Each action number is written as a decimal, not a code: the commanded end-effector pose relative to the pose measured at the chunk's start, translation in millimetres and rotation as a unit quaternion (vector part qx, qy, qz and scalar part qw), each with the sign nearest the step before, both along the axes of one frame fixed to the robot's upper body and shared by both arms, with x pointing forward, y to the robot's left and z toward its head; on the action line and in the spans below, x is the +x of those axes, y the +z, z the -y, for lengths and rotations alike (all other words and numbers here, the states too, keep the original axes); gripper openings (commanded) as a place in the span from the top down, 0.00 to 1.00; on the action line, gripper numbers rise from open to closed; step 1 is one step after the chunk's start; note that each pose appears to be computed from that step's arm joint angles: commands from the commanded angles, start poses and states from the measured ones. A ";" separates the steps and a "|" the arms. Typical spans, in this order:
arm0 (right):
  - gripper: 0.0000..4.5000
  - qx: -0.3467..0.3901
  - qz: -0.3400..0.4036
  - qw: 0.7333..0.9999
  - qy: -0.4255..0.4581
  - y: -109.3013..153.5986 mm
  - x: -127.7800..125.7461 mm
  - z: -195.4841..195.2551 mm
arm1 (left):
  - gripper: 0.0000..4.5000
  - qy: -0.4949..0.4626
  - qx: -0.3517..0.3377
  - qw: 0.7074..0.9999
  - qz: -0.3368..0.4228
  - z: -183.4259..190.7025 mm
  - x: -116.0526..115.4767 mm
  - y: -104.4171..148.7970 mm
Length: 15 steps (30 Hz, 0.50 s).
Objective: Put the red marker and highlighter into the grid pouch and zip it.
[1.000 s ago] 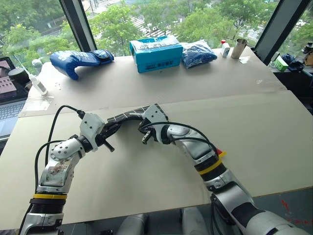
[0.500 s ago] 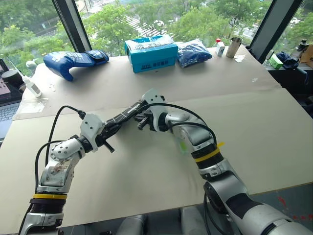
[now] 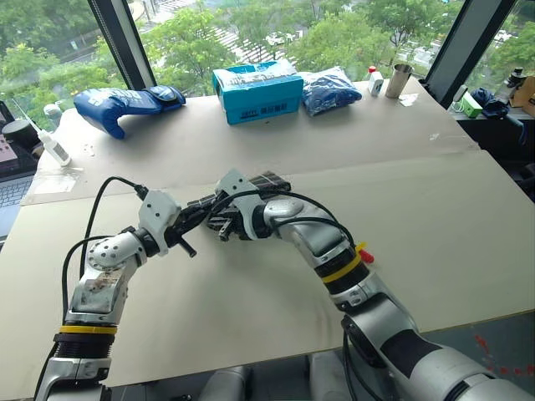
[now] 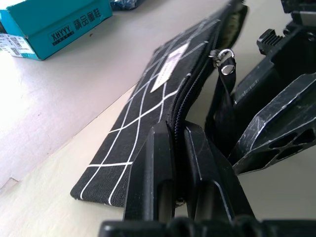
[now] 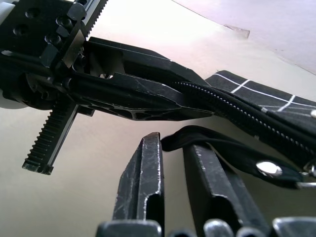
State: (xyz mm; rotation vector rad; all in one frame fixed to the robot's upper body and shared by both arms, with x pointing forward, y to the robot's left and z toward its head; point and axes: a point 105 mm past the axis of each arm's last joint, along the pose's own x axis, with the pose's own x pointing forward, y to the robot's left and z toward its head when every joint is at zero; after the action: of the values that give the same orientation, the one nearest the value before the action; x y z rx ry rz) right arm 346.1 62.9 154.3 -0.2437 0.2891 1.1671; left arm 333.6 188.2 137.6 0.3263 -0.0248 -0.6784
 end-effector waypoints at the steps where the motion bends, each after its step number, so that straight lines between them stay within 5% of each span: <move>1: 0.46 0.052 0.003 0.999 0.008 31.0 -1.1 19.9 | 1.00 0.005 -0.006 1.000 0.023 -4.4 -2.7 14.4; 2: 0.38 0.057 -0.007 0.998 0.006 33.4 -0.9 28.5 | 1.00 0.005 -0.006 1.000 0.023 -5.3 -3.2 15.2; 8: 0.38 0.102 0.032 0.994 0.024 74.0 -23.4 104.2 | 1.00 -0.025 -0.038 0.999 0.021 -1.3 -14.6 26.0; 15: 0.38 -0.001 0.096 0.990 -0.101 63.6 -32.6 201.0 | 1.00 -0.081 -0.091 0.992 -0.016 10.0 -36.5 27.6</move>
State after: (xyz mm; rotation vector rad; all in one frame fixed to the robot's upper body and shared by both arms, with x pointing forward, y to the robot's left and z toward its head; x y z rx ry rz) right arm 321.9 -131.7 201.1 -0.2650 0.2213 0.9501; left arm 305.6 181.3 153.4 0.1522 -0.0511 -0.7923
